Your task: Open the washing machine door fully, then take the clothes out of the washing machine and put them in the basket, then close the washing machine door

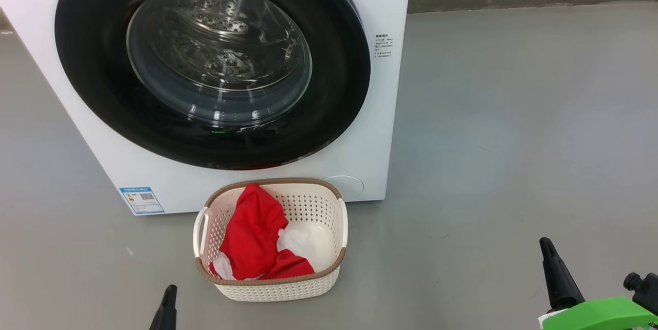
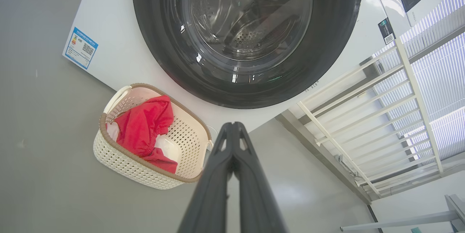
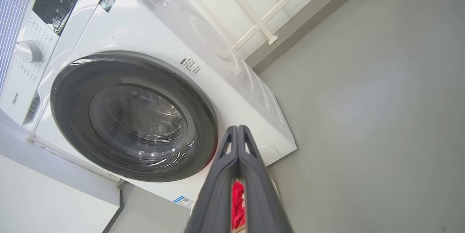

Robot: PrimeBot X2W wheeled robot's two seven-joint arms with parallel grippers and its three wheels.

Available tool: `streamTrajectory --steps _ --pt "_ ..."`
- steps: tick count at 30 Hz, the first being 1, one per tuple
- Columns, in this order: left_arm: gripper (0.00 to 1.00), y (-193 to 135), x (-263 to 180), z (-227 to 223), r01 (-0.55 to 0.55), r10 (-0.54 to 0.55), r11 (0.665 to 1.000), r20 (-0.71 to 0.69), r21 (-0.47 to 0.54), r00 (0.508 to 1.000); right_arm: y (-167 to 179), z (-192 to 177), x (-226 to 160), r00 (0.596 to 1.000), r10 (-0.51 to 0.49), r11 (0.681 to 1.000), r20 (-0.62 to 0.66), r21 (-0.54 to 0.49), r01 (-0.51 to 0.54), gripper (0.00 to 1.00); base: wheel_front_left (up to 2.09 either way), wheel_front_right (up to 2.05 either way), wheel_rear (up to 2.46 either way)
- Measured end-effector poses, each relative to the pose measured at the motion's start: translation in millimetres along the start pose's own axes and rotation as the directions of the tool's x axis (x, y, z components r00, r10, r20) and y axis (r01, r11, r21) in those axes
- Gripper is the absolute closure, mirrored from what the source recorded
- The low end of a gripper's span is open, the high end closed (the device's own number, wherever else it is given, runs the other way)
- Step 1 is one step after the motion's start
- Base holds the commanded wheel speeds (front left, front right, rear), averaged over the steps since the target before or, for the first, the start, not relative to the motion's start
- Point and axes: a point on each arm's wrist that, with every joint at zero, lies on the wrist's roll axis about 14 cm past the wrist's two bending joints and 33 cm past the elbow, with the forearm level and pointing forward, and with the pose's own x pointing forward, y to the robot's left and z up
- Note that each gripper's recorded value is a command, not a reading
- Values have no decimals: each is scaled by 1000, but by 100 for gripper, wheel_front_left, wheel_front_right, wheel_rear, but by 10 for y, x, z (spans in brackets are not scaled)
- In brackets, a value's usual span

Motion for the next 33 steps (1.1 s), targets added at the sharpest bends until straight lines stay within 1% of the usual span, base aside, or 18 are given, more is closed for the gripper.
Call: streamTrajectory --steps 8,17,24,33 --pt "100 4 40 9 -6 5 996 -5 -90 1000 25 23 60 1000 3 996 -1 91 -3 100 0 0 0" --pt "100 -7 90 21 -6 4 982 -11 -189 1000 31 17 108 1000 1 982 -13 189 1 100 0 0 0" --pt "100 -15 124 25 -6 2 964 -17 -264 1000 26 6 131 1000 -1 963 -23 269 7 100 0 0 0" --pt "100 -41 180 42 -1 -7 932 -19 -363 1000 37 1 172 999 5 933 -34 361 8 100 0 0 0"
